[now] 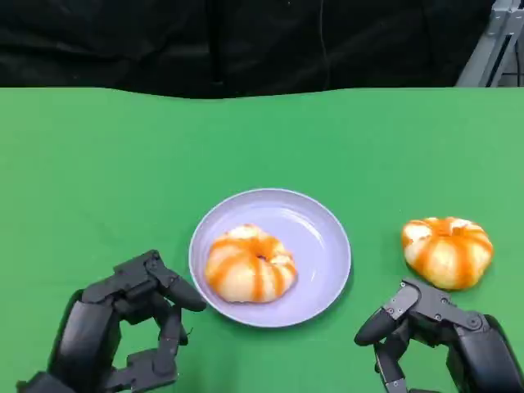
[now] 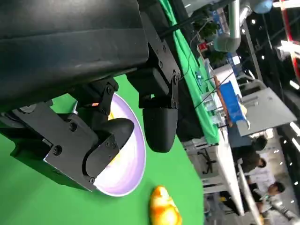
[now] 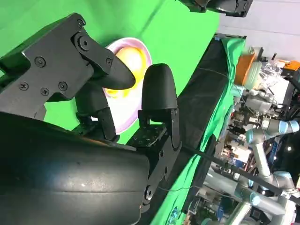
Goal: Grasp the bread from the table and place it into the plate.
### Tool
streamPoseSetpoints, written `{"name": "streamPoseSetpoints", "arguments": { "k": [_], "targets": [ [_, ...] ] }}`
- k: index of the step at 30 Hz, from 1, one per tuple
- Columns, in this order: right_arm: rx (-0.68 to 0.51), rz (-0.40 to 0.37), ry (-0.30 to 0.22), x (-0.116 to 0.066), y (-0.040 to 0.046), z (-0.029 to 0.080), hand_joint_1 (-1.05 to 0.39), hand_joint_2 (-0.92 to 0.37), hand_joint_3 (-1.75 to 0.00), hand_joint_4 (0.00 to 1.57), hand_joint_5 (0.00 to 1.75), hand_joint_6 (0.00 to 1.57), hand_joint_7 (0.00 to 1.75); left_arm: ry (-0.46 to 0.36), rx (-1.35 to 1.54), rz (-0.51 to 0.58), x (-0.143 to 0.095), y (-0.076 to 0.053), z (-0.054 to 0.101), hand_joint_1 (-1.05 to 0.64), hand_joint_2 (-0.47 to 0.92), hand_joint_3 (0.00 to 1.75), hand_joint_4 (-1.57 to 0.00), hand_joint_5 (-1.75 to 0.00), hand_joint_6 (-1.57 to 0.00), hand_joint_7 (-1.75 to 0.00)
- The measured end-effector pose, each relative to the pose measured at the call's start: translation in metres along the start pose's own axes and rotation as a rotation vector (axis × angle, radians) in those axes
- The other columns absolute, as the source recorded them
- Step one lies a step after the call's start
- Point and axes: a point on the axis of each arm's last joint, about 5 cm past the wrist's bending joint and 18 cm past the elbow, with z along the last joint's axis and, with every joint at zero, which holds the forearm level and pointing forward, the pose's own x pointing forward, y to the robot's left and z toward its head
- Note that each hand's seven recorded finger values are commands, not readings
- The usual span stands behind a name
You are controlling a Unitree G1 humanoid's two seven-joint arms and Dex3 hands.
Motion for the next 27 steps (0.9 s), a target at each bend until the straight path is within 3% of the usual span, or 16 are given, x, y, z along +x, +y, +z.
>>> {"name": "streamPoseSetpoints", "arguments": {
  "k": [5, 10, 27],
  "targets": [
    [0.034, -0.012, 0.011, 0.002, 0.0025, -0.001, -0.04, -0.43, -1.25, 0.70, 1.62, 0.69, 1.34, 0.022, -0.039, 0.007, 0.000, 0.000, -0.001, 0.00, 0.37, 1.46, -0.85, -1.72, -0.82, -1.53],
    [0.098, -0.001, 0.054, -0.002, 0.0042, -0.009, -0.05, -0.46, -1.20, 0.65, 1.64, 0.65, 1.39, 0.049, -0.110, -0.022, -0.001, 0.001, -0.008, 0.02, 0.36, 1.50, -0.86, -1.74, -0.82, -1.55],
    [0.092, 0.027, 0.014, -0.009, 0.0003, -0.014, -0.09, -0.47, -1.17, 0.69, 1.63, 0.66, 1.40, 0.051, -0.118, -0.036, -0.004, 0.001, -0.018, -0.03, 0.31, 1.52, -0.88, -1.70, -0.85, -1.53]
  ]
}}
